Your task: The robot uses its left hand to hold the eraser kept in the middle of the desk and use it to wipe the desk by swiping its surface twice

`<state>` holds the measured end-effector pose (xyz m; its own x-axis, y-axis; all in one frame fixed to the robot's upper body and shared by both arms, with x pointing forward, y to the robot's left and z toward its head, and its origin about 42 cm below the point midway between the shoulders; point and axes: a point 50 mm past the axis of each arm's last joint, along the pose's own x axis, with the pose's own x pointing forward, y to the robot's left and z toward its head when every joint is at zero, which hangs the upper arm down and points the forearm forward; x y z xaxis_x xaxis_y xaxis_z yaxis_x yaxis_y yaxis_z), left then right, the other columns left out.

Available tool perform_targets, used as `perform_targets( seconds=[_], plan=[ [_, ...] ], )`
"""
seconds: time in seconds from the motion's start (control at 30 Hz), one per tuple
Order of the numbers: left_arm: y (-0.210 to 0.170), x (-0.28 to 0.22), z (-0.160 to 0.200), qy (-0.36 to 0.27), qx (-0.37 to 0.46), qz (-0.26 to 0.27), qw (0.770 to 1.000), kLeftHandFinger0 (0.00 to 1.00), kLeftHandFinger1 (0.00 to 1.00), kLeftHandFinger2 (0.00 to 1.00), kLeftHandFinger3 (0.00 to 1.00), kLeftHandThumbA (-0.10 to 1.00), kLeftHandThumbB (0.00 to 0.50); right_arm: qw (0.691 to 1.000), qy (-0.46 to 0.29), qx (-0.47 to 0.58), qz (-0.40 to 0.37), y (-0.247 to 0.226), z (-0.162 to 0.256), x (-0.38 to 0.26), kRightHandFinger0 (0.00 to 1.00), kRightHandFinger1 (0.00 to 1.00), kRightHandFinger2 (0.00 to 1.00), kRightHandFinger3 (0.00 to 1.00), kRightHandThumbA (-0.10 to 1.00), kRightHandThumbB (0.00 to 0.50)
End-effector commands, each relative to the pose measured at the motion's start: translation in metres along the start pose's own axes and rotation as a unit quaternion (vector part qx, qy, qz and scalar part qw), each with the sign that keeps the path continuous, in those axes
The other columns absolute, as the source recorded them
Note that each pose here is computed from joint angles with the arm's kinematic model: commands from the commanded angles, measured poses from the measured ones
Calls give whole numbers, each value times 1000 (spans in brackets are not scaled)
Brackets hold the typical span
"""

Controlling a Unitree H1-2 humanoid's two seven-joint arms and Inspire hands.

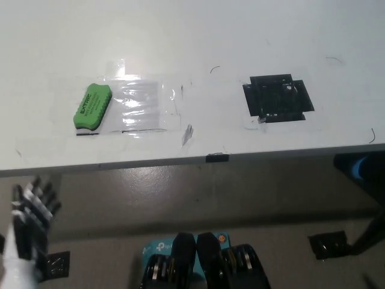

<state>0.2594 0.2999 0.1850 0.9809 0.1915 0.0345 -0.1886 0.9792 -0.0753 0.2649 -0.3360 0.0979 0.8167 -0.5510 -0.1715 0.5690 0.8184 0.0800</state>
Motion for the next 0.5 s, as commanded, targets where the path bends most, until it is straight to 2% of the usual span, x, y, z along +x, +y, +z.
perform_targets(
  seconds=[0.0, 0.03, 0.1, 0.27, 0.33, 0.37, 0.4, 0.43, 0.47],
  plan=[
    [0, 6, 103, -150, 52, -71, 985, 1000, 1000, 1000, 1000, 1000, 279, 999, -29, 17, -11, 1, 21, 3, 1000, 1000, 1000, 1000, 1000, 125],
    [0, 9, 121, -179, 70, -84, 978, 1000, 1000, 1000, 1000, 1000, 274, 999, -31, 10, -6, 0, 21, 3, 1000, 1000, 1000, 1000, 1000, 118],
    [-8, 29, 168, -238, 96, -145, 956, 1000, 1000, 1000, 1000, 1000, 268, 999, -30, 13, -9, -2, 19, 1, 1000, 1000, 1000, 1000, 1000, 66],
    [-24, 73, 203, -262, 155, -154, 940, 1000, 1000, 1000, 1000, 1000, 250, 1000, -28, 7, -6, -4, 19, 1, 1000, 1000, 1000, 1000, 1000, 38],
    [-32, 98, 212, -254, 181, -157, 937, 1000, 1000, 1000, 1000, 1000, 143, 1000, -28, 7, -6, -4, 20, 2, 1000, 1000, 1000, 1000, 1000, 44],
    [-35, 108, 215, -247, 198, -163, 934, 1000, 1000, 1000, 1000, 1000, 129, 1000, -28, 4, -6, -4, 20, 2, 1000, 1000, 1000, 1000, 1000, 54],
    [-38, 116, 216, -242, 207, -165, 934, 1000, 1000, 1000, 1000, 1000, 134, 1000, -27, 5, -7, -4, 20, 2, 1000, 1000, 1000, 1000, 1000, 64],
    [-41, 124, 218, -237, 223, -165, 931, 1000, 1000, 1000, 1000, 1000, 166, 1000, -27, 5, -8, -4, 20, 2, 1000, 1000, 1000, 1000, 1000, 76],
    [-45, 135, 219, -230, 250, -160, 927, 1000, 1000, 1000, 1000, 1000, 168, 1000, -28, 5, -8, -4, 20, 2, 1000, 1000, 1000, 1000, 1000, 90]
  ],
)
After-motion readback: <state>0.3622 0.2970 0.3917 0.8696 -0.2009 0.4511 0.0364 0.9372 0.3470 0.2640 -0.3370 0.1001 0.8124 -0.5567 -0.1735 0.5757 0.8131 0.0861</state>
